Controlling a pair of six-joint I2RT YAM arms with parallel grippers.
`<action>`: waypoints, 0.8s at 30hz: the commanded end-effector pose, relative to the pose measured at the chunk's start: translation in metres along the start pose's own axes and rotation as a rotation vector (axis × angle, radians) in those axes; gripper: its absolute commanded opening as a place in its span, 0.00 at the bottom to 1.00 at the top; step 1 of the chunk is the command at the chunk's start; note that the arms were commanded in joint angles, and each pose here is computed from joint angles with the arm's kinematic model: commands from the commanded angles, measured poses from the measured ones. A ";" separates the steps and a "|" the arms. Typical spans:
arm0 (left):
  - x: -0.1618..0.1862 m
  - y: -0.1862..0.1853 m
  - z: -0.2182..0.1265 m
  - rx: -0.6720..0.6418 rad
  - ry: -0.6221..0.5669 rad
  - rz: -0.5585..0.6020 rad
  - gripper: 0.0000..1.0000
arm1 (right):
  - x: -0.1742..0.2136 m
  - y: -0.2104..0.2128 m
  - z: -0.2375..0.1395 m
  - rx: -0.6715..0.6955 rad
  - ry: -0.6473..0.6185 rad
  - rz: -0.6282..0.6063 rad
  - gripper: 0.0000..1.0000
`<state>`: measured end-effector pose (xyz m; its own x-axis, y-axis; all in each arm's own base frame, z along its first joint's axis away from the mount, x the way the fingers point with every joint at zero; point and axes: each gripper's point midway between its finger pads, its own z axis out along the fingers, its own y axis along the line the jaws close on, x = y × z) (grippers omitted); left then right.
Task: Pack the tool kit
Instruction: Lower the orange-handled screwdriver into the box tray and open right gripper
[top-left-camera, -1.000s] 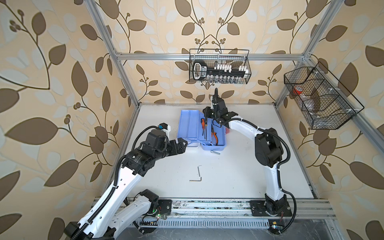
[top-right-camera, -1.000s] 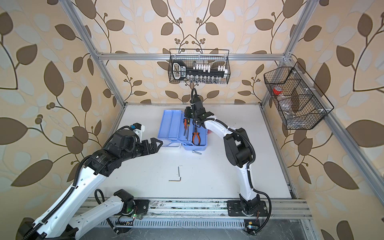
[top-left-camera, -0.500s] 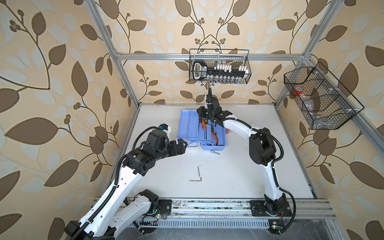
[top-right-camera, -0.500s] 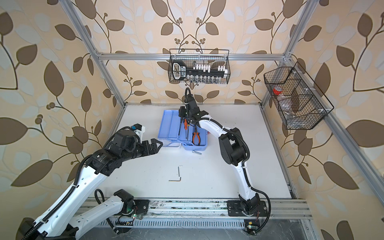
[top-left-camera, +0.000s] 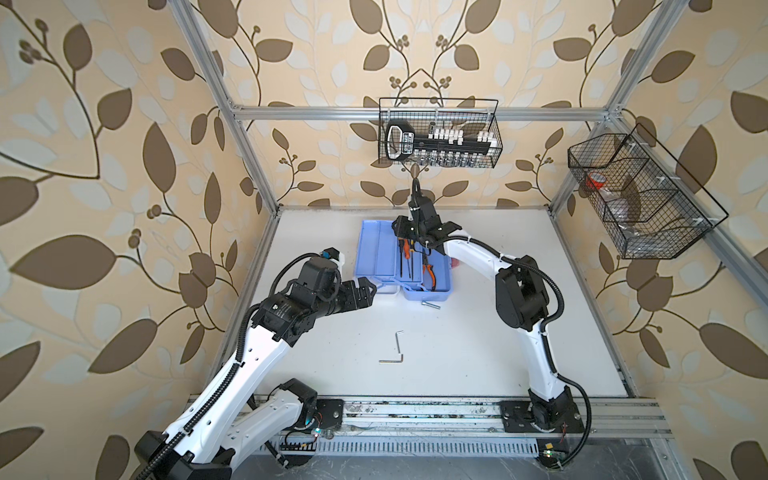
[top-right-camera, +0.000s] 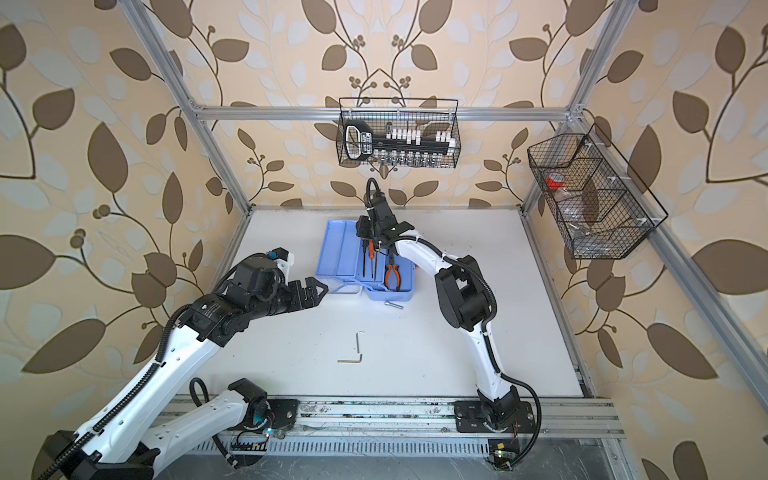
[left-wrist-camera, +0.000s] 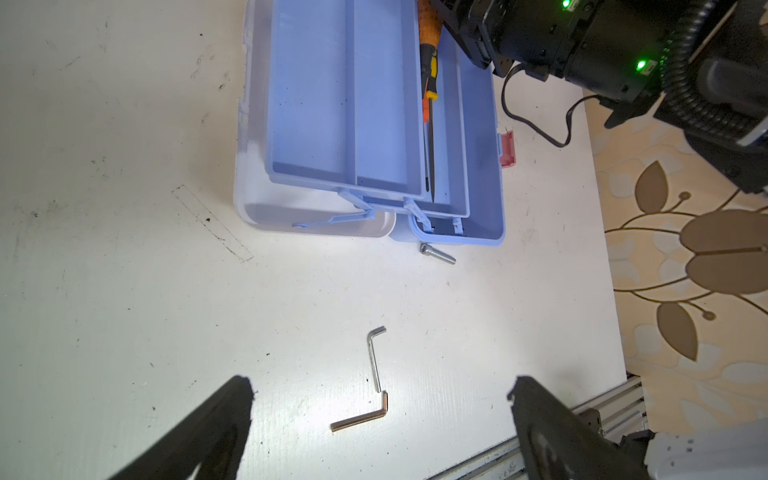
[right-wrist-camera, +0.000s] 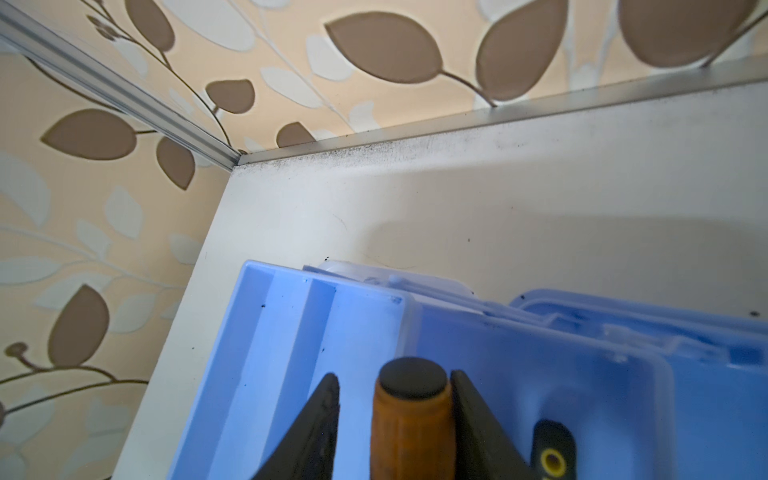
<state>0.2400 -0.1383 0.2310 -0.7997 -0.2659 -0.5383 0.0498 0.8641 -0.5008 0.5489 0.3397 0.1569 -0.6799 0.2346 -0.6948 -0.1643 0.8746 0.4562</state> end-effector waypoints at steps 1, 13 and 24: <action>0.003 -0.001 0.002 0.016 0.010 0.011 0.99 | 0.018 -0.008 0.004 0.029 0.036 -0.009 0.47; 0.003 0.000 0.002 0.013 0.010 0.008 0.99 | 0.021 -0.018 -0.009 0.051 0.034 0.002 0.57; 0.004 0.005 0.006 -0.017 0.016 0.006 0.98 | 0.001 -0.012 -0.044 -0.004 -0.038 0.031 0.56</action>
<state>0.2411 -0.1387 0.2226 -0.8125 -0.2606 -0.5215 0.0366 0.8699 -0.4919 0.5204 0.3151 0.1492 -0.6895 0.2498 -0.6798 -0.1380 0.8761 0.4619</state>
